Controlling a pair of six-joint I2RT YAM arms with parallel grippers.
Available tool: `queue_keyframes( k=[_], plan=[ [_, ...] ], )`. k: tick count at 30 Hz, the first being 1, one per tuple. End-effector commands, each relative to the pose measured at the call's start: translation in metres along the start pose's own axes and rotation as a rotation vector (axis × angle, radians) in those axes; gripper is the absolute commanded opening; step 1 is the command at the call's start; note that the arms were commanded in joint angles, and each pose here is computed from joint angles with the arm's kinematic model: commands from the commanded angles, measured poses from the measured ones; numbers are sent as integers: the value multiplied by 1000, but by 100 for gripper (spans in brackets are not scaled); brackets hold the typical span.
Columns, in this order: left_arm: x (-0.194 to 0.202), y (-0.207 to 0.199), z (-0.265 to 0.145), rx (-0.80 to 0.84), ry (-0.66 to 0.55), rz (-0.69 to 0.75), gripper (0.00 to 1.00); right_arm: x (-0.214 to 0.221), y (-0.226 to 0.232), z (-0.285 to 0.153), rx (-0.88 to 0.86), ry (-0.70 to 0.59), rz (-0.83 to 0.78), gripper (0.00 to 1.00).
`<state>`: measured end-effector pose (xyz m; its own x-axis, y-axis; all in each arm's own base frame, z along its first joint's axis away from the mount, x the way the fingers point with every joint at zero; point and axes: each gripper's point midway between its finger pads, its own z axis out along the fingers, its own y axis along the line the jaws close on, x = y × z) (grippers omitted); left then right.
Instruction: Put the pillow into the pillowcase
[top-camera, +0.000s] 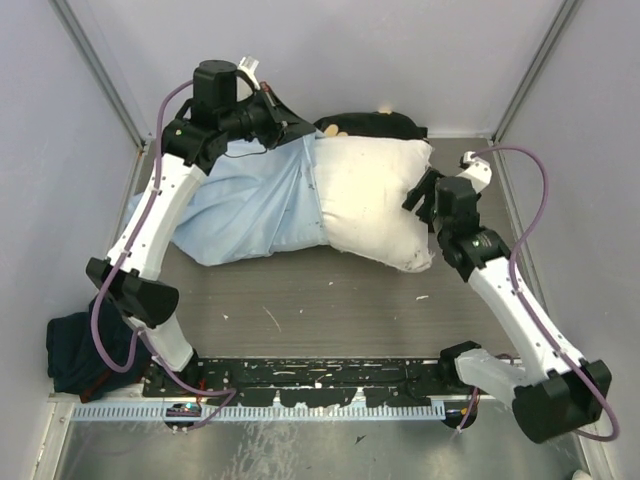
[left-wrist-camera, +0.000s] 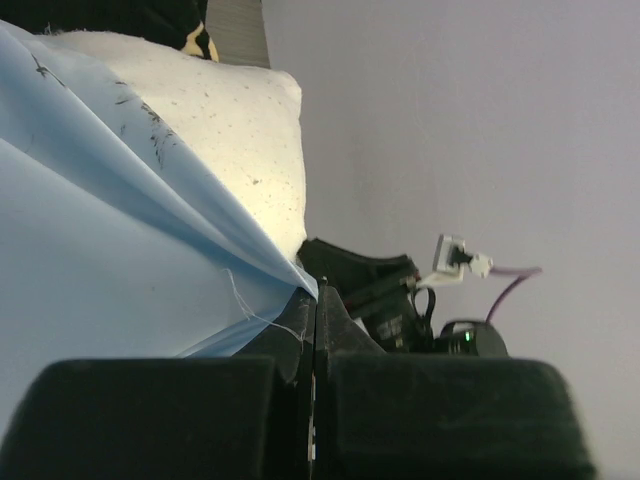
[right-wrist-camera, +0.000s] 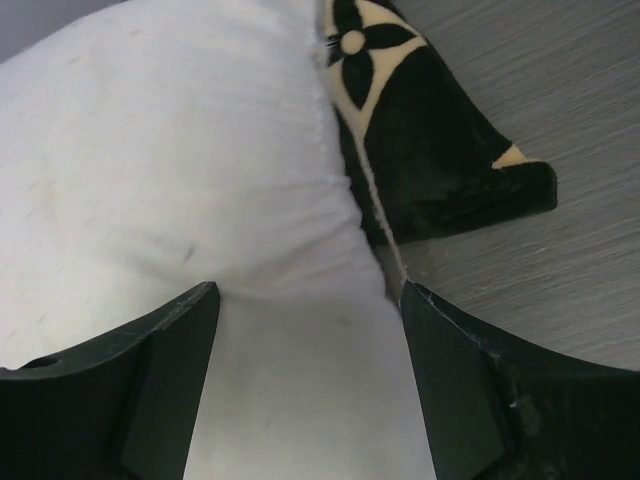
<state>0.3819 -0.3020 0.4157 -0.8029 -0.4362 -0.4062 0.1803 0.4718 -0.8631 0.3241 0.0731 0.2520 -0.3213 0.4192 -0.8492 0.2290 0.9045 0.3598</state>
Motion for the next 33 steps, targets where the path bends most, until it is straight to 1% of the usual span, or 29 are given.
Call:
queue_keyframes(
  k=[1, 4, 7, 10, 12, 13, 16, 17, 18, 19, 20, 21, 22, 28, 33],
  plan=[
    [-5, -62, -44, 180, -51, 103, 0, -28, 6, 36, -96, 7, 164, 80],
    [-3, -60, -43, 177, -41, 108, 0, -20, 12, 47, -192, 52, 204, 81],
    [0, -54, -40, 166, -22, 111, 0, -7, 30, 53, -298, 104, 225, 82],
    [5, -46, -33, 154, 14, 103, 0, 3, 57, 53, -460, 159, 284, 82],
    [10, -41, -29, 147, 36, 101, 0, 4, 79, 48, -598, 191, 324, 81],
    [13, -38, -27, 144, 44, 102, 0, 6, 87, 46, -647, 214, 340, 78],
    [20, -29, -18, 127, 78, 97, 0, 9, 107, 39, -774, 267, 369, 64],
    [23, -26, -15, 123, 92, 94, 0, 10, 114, 36, -805, 283, 366, 56],
    [26, -23, -11, 121, 106, 93, 0, 10, 122, 31, -839, 296, 354, 45],
    [28, -19, -7, 113, 119, 87, 0, 11, 130, 26, -871, 310, 339, 31],
    [31, -16, -3, 110, 131, 84, 0, 11, 139, 20, -902, 319, 326, 22],
    [33, -15, 0, 109, 139, 84, 0, 10, 150, 11, -939, 323, 308, 9],
    [35, -15, 3, 109, 144, 83, 0, 9, 160, 4, -966, 330, 292, 2],
    [47, -21, 18, 125, 183, 91, 0, 23, 229, -37, -1131, 404, 225, 1],
    [60, -32, 25, 144, 213, 95, 0, 38, 266, -44, -1180, 447, 200, 1]
  ],
)
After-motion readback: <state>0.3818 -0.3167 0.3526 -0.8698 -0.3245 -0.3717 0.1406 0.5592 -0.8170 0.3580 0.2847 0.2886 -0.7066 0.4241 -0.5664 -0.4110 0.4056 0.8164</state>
